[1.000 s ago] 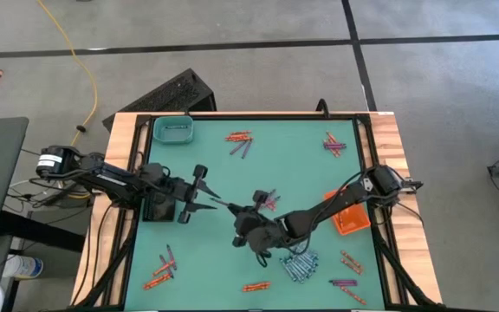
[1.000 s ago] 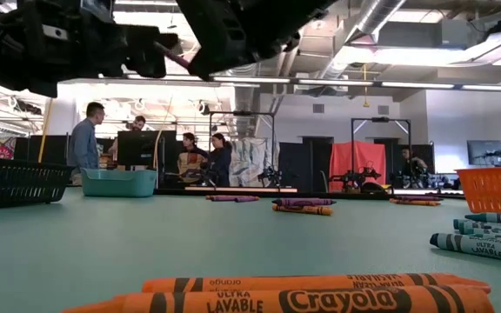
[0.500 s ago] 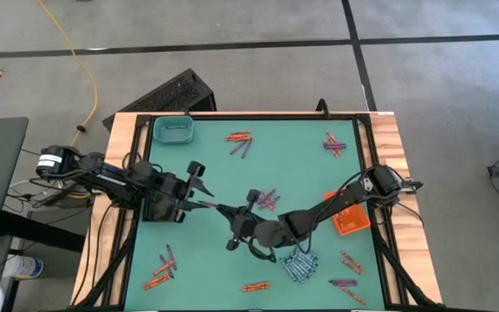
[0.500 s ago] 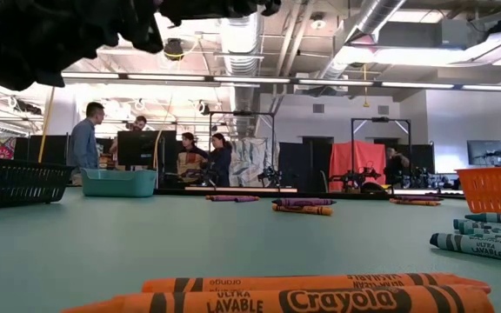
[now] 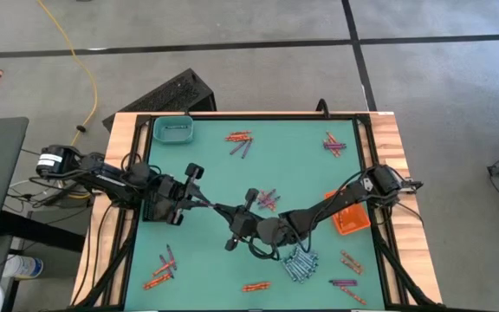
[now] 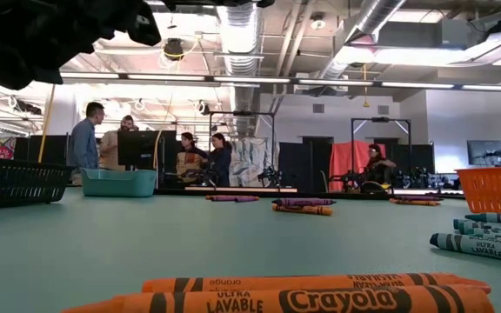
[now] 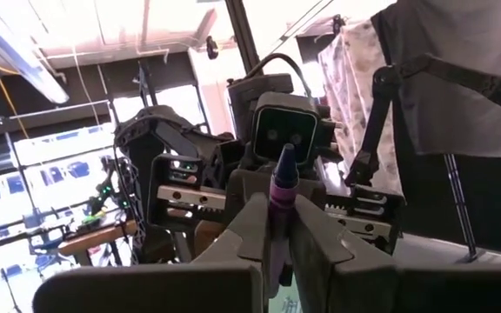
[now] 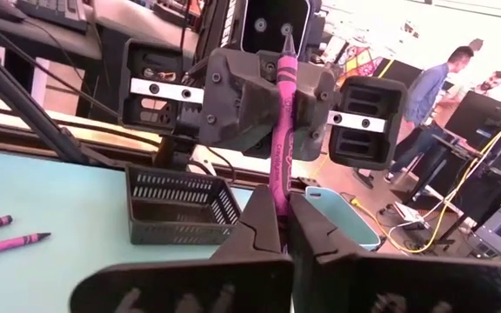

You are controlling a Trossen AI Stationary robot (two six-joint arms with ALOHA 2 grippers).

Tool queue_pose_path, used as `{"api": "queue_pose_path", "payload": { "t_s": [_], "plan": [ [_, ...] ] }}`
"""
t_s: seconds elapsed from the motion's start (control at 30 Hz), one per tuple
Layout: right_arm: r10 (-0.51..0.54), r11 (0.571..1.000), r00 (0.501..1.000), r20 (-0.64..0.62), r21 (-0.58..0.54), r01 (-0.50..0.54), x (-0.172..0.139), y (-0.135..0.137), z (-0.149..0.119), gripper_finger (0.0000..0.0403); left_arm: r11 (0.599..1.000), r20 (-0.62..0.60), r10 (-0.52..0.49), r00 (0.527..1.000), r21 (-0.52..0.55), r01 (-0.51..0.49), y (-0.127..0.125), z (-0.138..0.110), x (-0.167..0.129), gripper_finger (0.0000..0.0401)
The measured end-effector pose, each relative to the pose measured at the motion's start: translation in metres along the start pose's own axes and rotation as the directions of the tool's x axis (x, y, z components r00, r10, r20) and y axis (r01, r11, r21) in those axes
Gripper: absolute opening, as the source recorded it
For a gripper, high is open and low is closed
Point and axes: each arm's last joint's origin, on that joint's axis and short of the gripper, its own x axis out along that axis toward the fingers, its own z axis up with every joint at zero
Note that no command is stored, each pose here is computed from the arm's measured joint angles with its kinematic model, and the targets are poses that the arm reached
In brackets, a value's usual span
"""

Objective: Sort crayons
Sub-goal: Put the purple crayon into the black bin

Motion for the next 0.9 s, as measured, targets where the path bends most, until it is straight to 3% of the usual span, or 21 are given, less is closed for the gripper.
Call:
{"api": "queue_pose_path", "payload": {
  "t_s": [0.33, 0.57, 0.73, 0.9],
  "plan": [
    [-0.002, 1.0, 1.0, -0.006, -0.002, 0.002, 0.0, 0.0, -0.001, 0.0016, 1.0, -0.019, -0.003, 1.0, -0.014, 0.002, 0.0, -0.002, 0.0, 0.0005],
    [-0.034, 0.999, 0.998, -0.053, 0.012, 0.035, 0.0, 0.001, -0.006, 0.0085, 0.999, -0.066, 0.01, 0.998, -0.037, -0.013, 0.0, -0.005, 0.0, 0.0002],
    [-0.059, 0.998, 0.994, -0.097, 0.004, 0.06, -0.001, 0.001, -0.011, 0.0144, 0.998, -0.253, 0.027, 0.967, -0.04, -0.038, 0.004, -0.008, 0.006, 0.0002],
    [-0.104, 0.994, 0.985, -0.138, -0.032, 0.1, -0.002, 0.001, -0.015, 0.0183, 0.996, -0.485, 0.079, 0.871, 0.004, -0.088, 0.011, 0.005, 0.011, 0.0002]
  ]
}}
